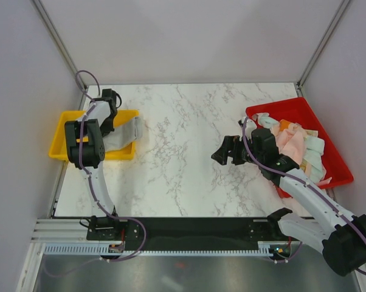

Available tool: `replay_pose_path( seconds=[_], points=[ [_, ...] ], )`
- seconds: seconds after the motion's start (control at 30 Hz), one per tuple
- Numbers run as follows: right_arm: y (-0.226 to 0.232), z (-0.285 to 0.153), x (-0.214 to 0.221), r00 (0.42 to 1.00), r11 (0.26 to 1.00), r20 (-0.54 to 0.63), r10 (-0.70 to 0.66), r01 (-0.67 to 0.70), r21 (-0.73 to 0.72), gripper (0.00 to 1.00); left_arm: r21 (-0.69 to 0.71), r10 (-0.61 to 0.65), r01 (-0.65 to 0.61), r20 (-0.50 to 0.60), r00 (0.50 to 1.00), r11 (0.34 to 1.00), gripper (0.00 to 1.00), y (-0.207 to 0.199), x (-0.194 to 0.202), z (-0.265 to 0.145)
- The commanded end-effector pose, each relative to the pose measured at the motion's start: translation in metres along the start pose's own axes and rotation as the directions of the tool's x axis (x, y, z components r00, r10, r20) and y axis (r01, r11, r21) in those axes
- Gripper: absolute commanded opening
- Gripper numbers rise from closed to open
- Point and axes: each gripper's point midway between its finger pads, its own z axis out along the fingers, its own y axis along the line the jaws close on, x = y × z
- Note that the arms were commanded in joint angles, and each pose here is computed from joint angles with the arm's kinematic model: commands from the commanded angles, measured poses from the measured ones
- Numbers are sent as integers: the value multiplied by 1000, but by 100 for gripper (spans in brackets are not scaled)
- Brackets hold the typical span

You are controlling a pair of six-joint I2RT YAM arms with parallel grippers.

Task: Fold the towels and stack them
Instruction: Neatly place the folded towel into the bin

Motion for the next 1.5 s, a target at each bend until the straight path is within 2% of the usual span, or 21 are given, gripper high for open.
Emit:
replay_pose_path(
  seconds=[0.0,0.23,0.4,0.53,0.7,0.77,0.83,0.87,0.93,1.07,1.13,1.3,1.47],
  points=[
    [7,-3,-24,997,999,70,-36,37,-9,98,-27,-52,53,32,998,998,2,12,-12,4],
    [8,-3,-26,996,999,75,-37,37,-10,98,-62,-89,91,35,995,994,2,30,-21,14],
    [11,-4,-32,996,999,87,-38,39,-14,98,-79,-87,89,30,996,993,2,28,-32,31],
    [13,-3,-37,995,999,87,-45,46,-13,98,-115,-111,115,37,993,987,5,36,-37,35],
    [14,-2,-40,995,999,86,-49,51,-15,98,-143,-171,181,80,982,973,23,61,-48,24],
    [15,-2,-40,995,998,88,-50,52,-18,98,-143,-190,202,93,977,969,28,69,-53,22],
    [15,-2,-40,995,999,86,-48,50,-19,98,-133,-195,208,103,975,969,39,71,-60,22],
    [15,-1,-40,995,999,83,-46,48,-21,98,-121,-201,213,105,974,970,52,70,-62,21],
    [15,-1,-40,995,999,83,-46,47,-16,98,-101,-223,236,120,967,967,57,70,-66,14],
    [15,-2,-41,996,999,83,-41,42,-15,98,-53,-278,294,200,939,954,71,82,-81,-29],
    [17,-4,-43,995,999,88,-42,44,-17,98,-26,-290,304,230,929,952,73,83,-85,-47],
    [21,-10,-49,994,999,102,-33,35,-16,98,153,-340,309,257,905,939,74,53,-80,-90],
    [24,-12,-55,993,999,111,-26,29,-18,98,380,-386,309,145,911,872,70,-3,-58,-89]
  ],
)
